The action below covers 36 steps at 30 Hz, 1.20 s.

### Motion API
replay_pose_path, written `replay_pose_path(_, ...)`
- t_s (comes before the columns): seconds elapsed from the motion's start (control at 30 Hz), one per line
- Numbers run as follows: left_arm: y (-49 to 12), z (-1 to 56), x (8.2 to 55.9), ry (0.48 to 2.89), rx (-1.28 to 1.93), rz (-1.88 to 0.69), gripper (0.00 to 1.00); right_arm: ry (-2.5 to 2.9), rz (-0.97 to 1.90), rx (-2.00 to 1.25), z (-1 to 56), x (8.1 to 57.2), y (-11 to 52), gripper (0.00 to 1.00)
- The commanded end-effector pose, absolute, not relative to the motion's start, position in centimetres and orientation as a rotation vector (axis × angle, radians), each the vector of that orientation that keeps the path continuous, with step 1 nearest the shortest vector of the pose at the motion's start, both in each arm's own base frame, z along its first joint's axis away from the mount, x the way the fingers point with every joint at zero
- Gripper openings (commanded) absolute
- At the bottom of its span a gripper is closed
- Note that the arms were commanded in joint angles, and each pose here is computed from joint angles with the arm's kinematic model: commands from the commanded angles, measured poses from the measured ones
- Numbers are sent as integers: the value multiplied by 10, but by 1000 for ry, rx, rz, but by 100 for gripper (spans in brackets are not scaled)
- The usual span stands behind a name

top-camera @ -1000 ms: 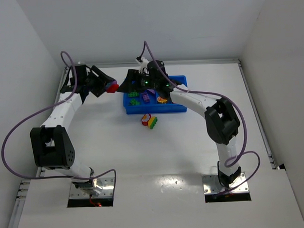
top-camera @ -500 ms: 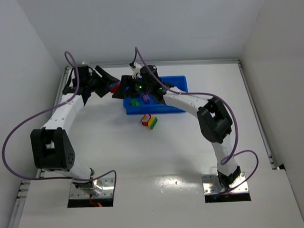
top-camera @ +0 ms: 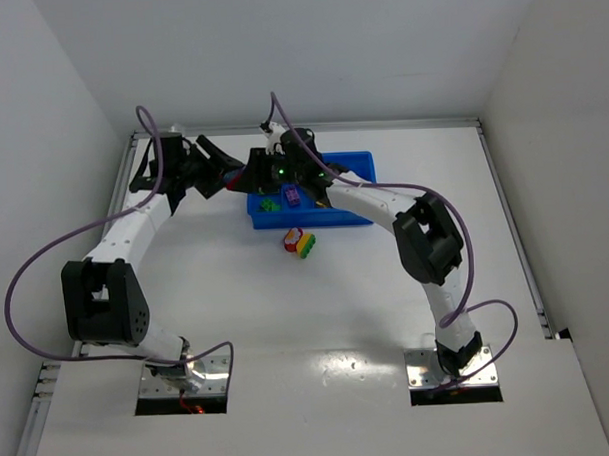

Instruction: Sort the legos into containers by color

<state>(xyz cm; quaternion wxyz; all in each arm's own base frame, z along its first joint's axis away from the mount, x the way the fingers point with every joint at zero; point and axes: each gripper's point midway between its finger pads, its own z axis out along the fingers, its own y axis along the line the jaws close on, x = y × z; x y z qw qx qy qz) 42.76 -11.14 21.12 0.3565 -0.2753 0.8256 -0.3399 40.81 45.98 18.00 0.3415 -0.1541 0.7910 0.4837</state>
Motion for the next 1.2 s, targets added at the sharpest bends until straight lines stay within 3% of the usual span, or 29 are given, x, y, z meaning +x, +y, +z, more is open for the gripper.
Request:
replay_pose_path(0.0,-121,233,423,2084,-656,-925,15,1944,1268,-424,213,416,469,38)
replay_pose_path(0.37,-118,228,423,2090,-659,-904,12,1937,1219,-435,209,424,463,1)
replay_pose_path(0.83,-51,259,485,1931,-732,-754,11,1837,1155,-657,227,376,457,0)
replay_pose_path(1.0,-60,246,477,1972,-713,-773,11,1864,1080,-635,225,380,434,0)
replay_pose_path(1.17,-98,234,457,2037,-639,-810,11,1891,828,-565,227,403,364,0)
